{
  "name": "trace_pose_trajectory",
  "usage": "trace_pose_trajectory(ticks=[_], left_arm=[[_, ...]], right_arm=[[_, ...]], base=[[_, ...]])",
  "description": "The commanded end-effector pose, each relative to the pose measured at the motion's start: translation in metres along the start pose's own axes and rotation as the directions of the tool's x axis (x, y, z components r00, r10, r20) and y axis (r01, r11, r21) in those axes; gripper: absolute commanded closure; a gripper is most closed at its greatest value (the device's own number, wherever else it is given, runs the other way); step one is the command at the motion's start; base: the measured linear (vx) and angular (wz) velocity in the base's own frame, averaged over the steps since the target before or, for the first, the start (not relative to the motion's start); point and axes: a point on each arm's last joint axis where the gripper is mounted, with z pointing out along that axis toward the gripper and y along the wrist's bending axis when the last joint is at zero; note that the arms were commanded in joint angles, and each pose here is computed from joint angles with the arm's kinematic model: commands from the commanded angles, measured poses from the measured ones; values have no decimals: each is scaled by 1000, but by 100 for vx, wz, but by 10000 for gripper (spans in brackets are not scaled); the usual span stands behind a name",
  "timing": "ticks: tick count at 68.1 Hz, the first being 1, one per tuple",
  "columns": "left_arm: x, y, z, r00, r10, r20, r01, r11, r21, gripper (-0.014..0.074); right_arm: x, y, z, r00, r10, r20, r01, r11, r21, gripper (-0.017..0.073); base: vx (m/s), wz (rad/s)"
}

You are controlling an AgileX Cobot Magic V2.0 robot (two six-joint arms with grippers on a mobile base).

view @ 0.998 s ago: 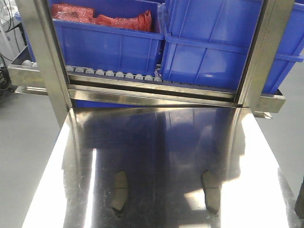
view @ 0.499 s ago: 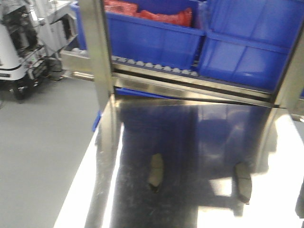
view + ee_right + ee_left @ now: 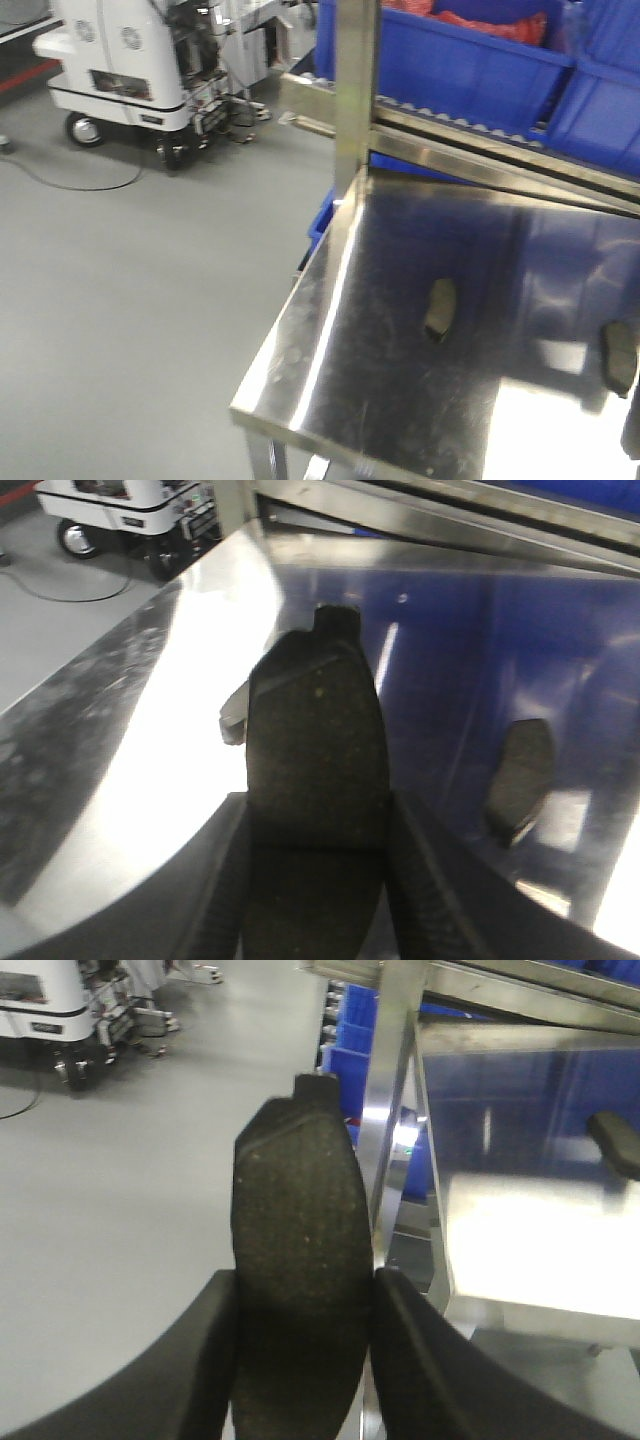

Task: Move and align brake pads A on conveyor
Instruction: 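Turn the base away from the table holding both pads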

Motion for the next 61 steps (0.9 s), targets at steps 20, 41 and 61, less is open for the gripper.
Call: trace_pose_trajectory(ticks=[20,41,61], left_arm=[[-16,-3,-4,994,5,111,-8,1000,24,599],[-16,-3,-4,994,5,110,-8,1000,24,599],[-16,-3,-4,994,5,110,-8,1000,24,599]], right_arm=[[-18,1,-4,992,-11,123,12,1000,-6,569],[-18,1,-4,992,-11,123,12,1000,-6,569],[-18,1,-4,993,-11,122,12,1000,-6,569]], base=[[-25,46],[-24,56],[-20,74]])
